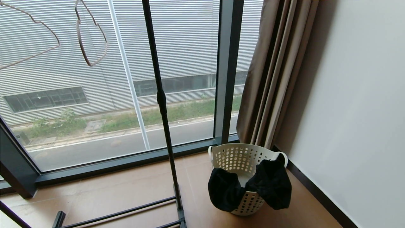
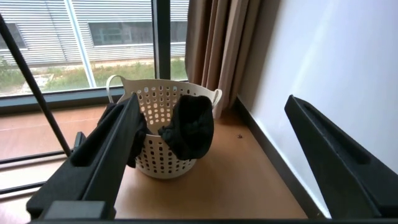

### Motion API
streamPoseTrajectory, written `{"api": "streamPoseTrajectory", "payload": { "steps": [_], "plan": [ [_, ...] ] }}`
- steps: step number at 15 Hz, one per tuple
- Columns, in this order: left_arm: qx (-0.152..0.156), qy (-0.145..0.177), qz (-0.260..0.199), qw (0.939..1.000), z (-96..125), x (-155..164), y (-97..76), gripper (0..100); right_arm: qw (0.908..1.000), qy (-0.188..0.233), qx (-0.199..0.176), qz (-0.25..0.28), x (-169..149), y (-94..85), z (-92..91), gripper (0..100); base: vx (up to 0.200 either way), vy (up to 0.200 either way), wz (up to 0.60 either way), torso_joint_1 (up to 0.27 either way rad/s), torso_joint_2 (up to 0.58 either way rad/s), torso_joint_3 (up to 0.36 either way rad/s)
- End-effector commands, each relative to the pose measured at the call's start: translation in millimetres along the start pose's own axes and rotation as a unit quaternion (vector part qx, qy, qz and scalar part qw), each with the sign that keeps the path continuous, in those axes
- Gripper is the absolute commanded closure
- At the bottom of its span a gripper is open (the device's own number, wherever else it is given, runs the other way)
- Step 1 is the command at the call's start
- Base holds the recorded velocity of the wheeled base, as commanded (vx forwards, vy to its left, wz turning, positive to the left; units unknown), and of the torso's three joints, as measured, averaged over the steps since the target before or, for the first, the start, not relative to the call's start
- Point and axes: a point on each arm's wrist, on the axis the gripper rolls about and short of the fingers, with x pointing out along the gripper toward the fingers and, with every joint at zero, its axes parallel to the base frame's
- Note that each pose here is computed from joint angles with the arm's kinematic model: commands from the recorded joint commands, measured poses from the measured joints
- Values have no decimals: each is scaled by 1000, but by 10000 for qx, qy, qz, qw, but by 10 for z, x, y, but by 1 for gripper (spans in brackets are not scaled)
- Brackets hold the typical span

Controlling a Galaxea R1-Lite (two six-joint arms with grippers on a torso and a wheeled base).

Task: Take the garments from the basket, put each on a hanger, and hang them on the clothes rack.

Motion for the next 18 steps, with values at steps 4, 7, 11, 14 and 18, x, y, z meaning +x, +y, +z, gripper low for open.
{"api": "streamPoseTrajectory", "payload": {
  "steps": [4, 7, 11, 14, 18],
  "plan": [
    [-1, 5, 3, 10000, 1, 1, 0, 0, 10000, 7, 2, 5, 1, 0, 0, 0, 100, -50, 0, 9, 3, -1],
    [6, 5, 3, 10000, 1, 1, 0, 0, 10000, 7, 2, 5, 1, 0, 0, 0, 200, 0, 0, -9, 2, 2],
    [6, 5, 3, 10000, 1, 1, 0, 0, 10000, 7, 2, 5, 1, 0, 0, 0, 200, -50, 0, 2, 2, 1],
    [-1, 13, 4, 10000, -3, 2, 0, 0, 10000, 7, -5, 5, 1, 0, 0, 0, 0, 0, 0, 0, 0, 0],
    [14, 5, 3, 10000, -4, 1, 0, 0, 10000, 7, 2, 5, 1, 0, 0, 0, 0, 0, 0, 0, 0, 0]
  ]
}}
